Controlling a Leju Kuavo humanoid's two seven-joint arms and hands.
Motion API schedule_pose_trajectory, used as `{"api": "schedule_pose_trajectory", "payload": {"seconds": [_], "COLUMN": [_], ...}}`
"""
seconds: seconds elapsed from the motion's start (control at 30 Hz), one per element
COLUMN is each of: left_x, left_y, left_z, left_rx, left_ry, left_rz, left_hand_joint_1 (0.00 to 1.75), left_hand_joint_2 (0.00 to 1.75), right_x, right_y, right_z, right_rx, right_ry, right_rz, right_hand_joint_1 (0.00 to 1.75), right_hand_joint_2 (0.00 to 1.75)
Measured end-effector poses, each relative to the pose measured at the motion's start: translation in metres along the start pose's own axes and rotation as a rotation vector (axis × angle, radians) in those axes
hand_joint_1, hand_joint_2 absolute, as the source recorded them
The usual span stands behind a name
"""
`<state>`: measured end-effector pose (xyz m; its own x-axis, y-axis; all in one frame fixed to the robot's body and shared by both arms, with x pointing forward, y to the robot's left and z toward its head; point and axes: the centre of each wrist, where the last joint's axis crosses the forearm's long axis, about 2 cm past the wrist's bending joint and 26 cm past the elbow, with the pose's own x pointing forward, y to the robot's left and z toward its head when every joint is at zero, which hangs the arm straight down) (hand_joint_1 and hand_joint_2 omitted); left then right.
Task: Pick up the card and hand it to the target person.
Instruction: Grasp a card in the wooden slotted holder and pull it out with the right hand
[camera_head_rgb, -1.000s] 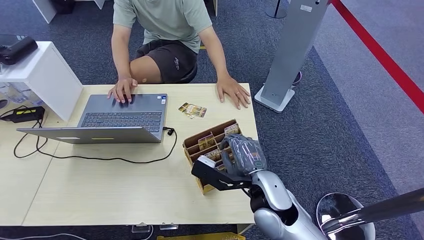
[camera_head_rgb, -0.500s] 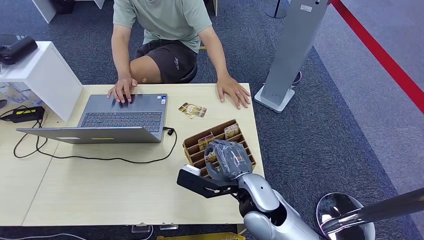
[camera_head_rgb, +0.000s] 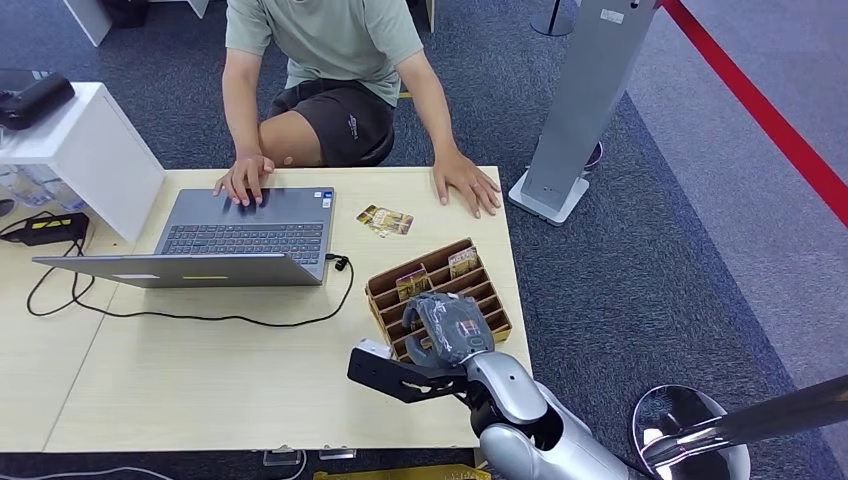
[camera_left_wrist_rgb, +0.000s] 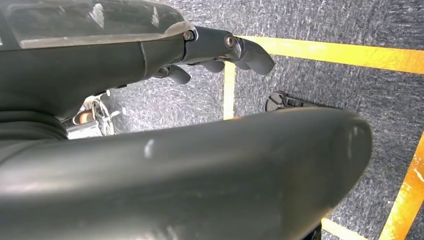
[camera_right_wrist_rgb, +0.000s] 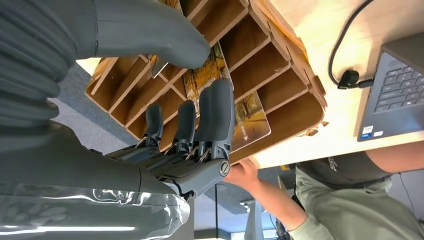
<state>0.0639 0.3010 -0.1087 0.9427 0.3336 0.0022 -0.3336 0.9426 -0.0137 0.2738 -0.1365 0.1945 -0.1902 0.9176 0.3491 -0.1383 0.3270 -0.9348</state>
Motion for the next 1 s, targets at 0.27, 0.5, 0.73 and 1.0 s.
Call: {"api": "schedule_pose_trajectory", "payload": {"seconds": [0.27, 0.5, 0.73, 1.0], "left_x": [0.000, 0.000, 0.000, 0.000], "left_y": [0.000, 0.000, 0.000, 0.000], "left_z": [0.000, 0.000, 0.000, 0.000], "left_rx": [0.001, -0.003, -0.003, -0.003], "left_ry": [0.002, 0.002, 0.003, 0.003], "left_rz": [0.001, 0.001, 0.001, 0.001], "left_hand_joint_1": [0.00, 0.00, 0.00, 0.00], "left_hand_joint_2": [0.00, 0.00, 0.00, 0.00], "right_x": [-0.003, -0.007, -0.010, -0.013], "right_y": [0.008, 0.015, 0.019, 0.024], "right_z": [-0.002, -0.004, -0.004, -0.005], "right_rx": [0.027, 0.032, 0.042, 0.055], "right_ry": [0.020, 0.056, 0.071, 0.086], "right_rz": [0.013, 0.045, 0.056, 0.069], "right_hand_joint_1": [1.11, 1.00, 0.85, 0.93], "right_hand_joint_2": [1.75, 1.75, 1.75, 1.75]}}
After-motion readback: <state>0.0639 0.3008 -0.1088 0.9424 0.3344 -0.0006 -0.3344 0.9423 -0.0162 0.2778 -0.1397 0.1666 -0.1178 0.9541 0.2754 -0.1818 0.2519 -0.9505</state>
